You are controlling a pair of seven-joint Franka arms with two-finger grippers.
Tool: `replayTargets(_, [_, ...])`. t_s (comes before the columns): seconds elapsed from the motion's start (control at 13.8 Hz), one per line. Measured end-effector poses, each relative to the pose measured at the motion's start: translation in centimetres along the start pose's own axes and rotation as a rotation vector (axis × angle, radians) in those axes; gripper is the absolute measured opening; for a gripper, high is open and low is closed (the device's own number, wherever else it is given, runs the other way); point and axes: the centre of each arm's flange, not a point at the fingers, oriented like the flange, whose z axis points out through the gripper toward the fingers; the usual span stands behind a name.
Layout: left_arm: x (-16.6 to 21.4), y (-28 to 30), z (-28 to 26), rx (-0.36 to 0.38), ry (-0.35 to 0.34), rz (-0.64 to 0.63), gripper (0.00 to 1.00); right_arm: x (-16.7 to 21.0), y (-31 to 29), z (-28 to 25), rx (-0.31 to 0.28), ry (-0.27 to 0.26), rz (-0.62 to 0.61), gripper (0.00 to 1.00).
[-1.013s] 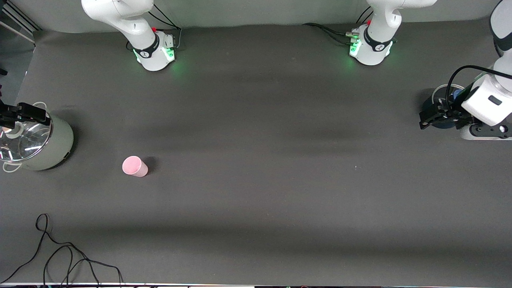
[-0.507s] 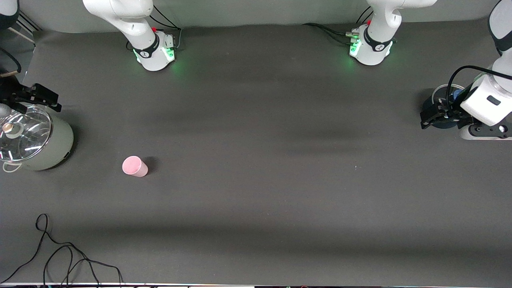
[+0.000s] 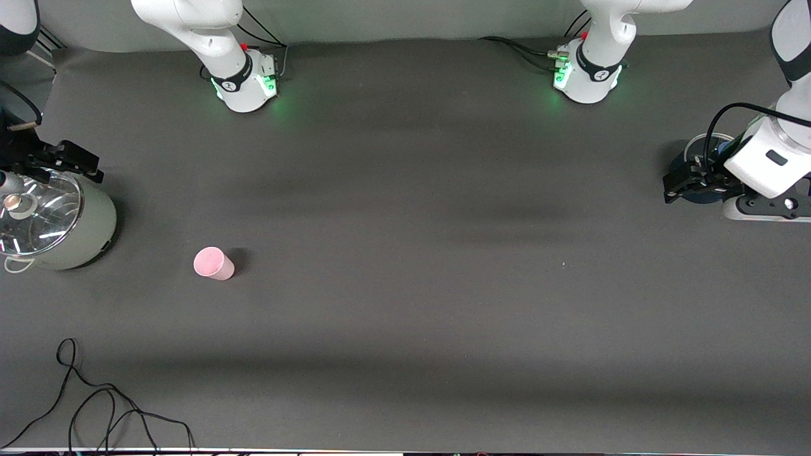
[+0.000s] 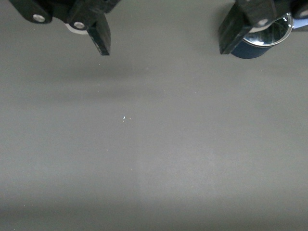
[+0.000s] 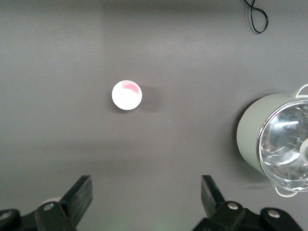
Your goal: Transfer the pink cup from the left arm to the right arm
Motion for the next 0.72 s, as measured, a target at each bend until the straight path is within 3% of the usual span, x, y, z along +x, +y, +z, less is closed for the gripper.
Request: replayTargets(0.72, [0.08, -0.02, -0.06, -0.001, 0.007, 0.003, 1.0, 0.35, 0.32, 0.2, 0.001, -0.003, 0.006, 1.0])
